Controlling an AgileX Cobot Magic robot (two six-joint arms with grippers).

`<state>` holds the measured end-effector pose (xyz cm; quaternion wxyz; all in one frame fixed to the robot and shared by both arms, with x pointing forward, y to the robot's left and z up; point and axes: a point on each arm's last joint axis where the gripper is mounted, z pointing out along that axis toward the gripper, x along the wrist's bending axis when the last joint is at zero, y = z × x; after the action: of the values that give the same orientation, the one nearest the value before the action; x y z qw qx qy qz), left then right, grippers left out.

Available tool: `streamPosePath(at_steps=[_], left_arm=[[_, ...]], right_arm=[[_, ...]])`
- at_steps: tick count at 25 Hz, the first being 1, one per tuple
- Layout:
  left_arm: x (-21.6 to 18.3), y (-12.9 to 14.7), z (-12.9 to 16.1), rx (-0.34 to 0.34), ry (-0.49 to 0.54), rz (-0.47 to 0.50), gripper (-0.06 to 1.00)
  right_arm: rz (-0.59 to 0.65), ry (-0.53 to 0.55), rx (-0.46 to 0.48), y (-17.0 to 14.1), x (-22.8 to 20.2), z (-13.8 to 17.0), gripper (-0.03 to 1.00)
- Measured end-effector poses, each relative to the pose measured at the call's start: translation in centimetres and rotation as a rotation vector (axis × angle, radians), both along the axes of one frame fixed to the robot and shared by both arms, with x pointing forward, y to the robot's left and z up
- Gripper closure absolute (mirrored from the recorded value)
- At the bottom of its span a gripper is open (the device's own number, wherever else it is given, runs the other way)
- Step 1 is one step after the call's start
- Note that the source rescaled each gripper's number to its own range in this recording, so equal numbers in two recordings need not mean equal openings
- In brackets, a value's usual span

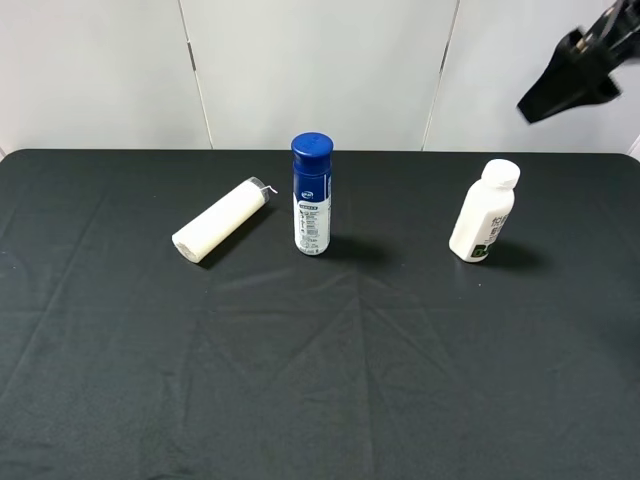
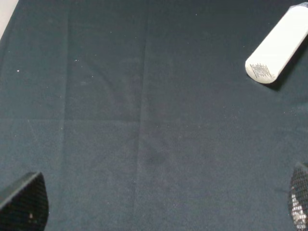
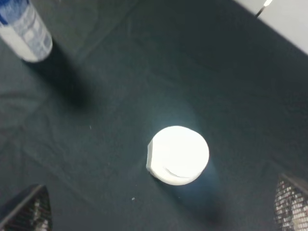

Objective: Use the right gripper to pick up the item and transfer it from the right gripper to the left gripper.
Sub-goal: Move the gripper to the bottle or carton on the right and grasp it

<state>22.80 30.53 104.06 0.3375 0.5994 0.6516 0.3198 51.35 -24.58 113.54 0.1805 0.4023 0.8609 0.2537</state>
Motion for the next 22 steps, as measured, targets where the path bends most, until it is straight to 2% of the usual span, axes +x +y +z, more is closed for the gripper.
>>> streamPosePath(at_steps=[10,22], left_arm=[[0.0,0.0,0.0,0.000,0.000,0.000,-0.05],[0.0,0.0,0.0,0.000,0.000,0.000,-0.05]], right_arm=[[0.018,0.140,-0.072,0.2,4.5,-5.7,-0.03],[-0.024,0.229,-0.137,0.0,8.3,-9.4,-0.03]])
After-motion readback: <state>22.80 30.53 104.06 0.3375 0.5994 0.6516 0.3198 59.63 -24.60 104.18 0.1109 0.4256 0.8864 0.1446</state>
